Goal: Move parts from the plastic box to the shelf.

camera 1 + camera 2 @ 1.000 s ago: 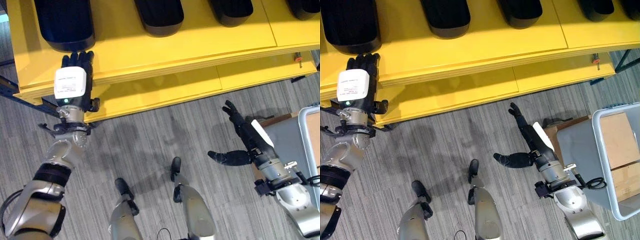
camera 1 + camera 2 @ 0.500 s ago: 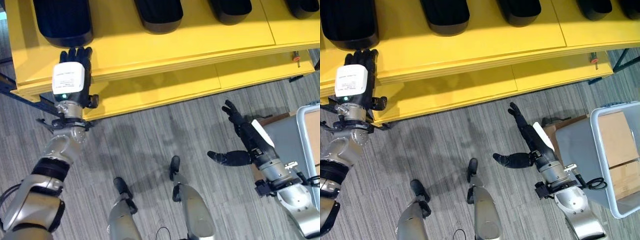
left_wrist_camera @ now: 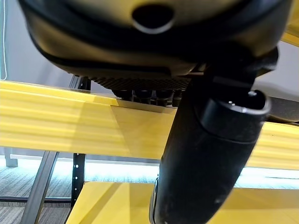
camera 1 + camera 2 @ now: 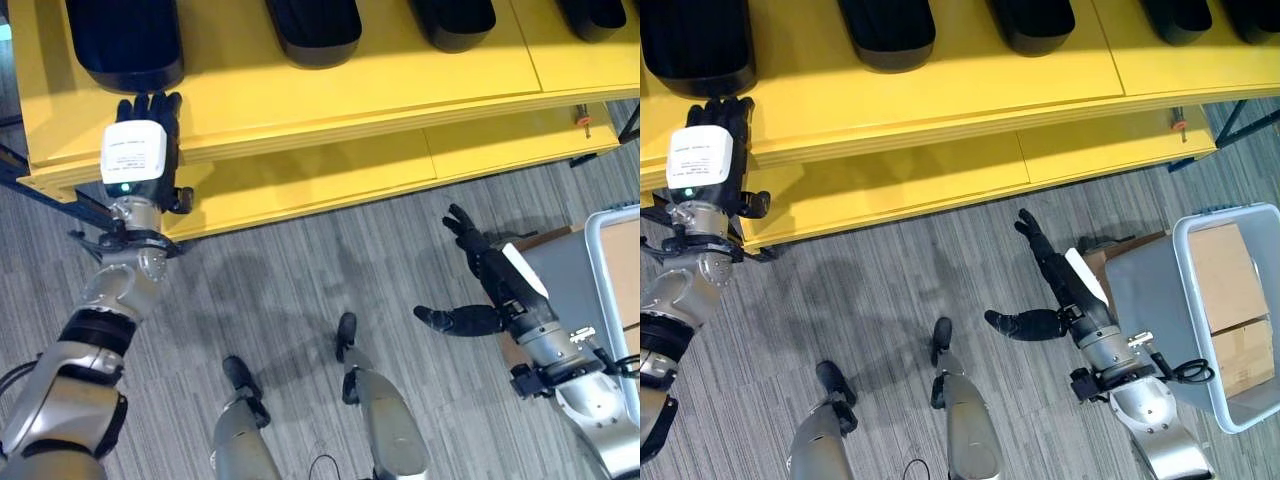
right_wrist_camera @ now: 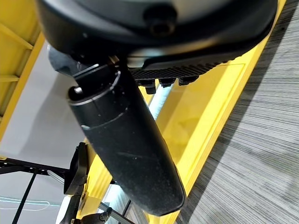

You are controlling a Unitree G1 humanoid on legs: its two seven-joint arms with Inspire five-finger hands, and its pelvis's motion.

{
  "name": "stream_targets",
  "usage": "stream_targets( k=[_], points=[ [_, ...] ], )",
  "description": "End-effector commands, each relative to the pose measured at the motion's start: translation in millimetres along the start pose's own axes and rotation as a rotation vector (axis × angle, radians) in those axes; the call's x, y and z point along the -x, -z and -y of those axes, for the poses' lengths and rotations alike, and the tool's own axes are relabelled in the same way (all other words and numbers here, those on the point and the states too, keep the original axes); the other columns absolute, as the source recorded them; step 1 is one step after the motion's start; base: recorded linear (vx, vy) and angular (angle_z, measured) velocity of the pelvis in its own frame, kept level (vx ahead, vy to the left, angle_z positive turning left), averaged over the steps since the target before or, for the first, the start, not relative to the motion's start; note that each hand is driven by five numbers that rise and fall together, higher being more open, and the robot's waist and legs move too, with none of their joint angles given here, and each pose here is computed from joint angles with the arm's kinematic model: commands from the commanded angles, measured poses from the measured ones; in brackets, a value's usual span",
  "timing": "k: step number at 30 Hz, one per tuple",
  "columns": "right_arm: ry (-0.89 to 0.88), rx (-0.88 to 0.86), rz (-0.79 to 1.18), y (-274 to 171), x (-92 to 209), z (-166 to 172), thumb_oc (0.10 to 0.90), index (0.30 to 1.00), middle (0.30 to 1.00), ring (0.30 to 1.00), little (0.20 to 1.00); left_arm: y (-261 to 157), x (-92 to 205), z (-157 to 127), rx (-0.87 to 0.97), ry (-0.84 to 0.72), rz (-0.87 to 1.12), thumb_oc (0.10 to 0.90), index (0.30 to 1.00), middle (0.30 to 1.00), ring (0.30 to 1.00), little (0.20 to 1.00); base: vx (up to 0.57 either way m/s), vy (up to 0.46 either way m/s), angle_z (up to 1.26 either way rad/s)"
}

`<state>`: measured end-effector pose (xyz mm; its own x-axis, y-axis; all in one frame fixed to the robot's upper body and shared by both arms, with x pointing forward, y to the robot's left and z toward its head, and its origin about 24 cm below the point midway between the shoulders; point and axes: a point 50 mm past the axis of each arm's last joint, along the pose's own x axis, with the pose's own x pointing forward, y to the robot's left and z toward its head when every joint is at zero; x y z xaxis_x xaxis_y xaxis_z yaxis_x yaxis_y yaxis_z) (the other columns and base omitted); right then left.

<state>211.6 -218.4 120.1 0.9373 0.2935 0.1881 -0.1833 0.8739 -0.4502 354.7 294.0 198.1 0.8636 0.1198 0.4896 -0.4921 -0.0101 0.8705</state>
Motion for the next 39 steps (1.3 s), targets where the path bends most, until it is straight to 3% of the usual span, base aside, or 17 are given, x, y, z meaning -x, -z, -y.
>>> stream_targets(
  k=[1, 33, 39],
  points=[
    [0.034, 0.037, 0.225, -42, -3, 15, 0.900, 1.000, 1.000, 1.000, 1.000, 25, -9, -20, -0.040, -0.033, -0.074, 0.900, 1.000, 1.000, 1.000, 1.000, 0.00, 0.000, 0.00],
    [-0.001, 0.019, 0.187, -36, 0, 13, 0.900, 1.000, 1.000, 1.000, 1.000, 28, -23, -34, 0.005, -0.018, -0.100, 0.900, 1.000, 1.000, 1.000, 1.000, 0.00, 0.001, 0.00],
    [0.003, 0.008, 0.172, -33, -2, 12, 0.900, 1.000, 1.000, 1.000, 1.000, 22, -20, -31, 0.095, -0.021, -0.095, 0.900, 1.000, 1.000, 1.000, 1.000, -0.01, -0.006, 0.00]
  ],
)
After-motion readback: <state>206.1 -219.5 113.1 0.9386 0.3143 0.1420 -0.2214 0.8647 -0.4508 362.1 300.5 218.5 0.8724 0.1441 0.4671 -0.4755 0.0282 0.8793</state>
